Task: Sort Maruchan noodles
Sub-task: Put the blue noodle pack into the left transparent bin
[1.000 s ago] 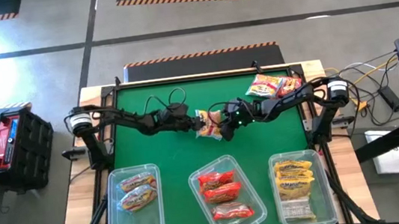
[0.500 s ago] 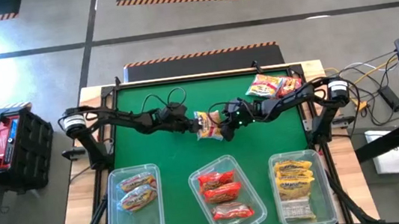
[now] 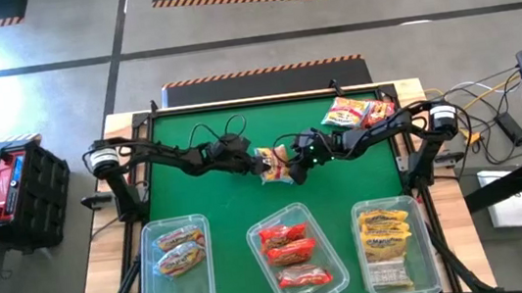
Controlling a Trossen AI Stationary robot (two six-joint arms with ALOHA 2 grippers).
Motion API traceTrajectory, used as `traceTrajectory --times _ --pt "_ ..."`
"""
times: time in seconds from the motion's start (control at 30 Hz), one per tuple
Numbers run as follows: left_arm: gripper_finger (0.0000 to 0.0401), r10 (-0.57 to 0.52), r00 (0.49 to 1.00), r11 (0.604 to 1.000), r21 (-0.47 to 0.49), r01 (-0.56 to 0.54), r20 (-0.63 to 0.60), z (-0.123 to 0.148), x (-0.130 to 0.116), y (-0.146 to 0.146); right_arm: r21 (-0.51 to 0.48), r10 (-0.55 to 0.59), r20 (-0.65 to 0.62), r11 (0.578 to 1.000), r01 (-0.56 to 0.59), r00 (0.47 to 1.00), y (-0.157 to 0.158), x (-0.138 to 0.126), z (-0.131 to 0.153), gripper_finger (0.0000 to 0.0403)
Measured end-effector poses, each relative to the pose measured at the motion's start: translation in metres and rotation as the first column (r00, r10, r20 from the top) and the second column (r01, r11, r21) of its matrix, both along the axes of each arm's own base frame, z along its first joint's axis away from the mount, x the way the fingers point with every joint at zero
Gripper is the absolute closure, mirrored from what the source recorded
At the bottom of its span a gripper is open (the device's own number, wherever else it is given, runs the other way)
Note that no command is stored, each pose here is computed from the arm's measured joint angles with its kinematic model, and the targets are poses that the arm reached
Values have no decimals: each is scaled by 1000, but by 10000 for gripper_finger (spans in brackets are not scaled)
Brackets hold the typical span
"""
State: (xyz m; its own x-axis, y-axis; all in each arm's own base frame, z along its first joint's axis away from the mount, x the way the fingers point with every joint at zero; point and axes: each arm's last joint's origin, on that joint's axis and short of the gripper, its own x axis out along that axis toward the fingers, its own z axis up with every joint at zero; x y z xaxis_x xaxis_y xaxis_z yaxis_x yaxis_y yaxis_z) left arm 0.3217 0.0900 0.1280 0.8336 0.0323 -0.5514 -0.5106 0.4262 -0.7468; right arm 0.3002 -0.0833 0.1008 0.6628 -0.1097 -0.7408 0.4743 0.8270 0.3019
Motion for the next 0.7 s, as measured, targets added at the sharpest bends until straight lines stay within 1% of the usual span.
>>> traceTrajectory --times 0.47,0.6,0.7 --pt "200 15 1000 1000 -7 -15 4 -2 1 1 5 -8 13 1000 7 1000 0 1 1 335" --pt "200 23 999 999 -28 -22 30 -4 3 2 0 -3 50 1000 3 999 -1 3 3 335" --pt "200 26 999 999 -47 -24 28 -7 4 2 3 -8 72 1000 8 997 -1 5 5 335"
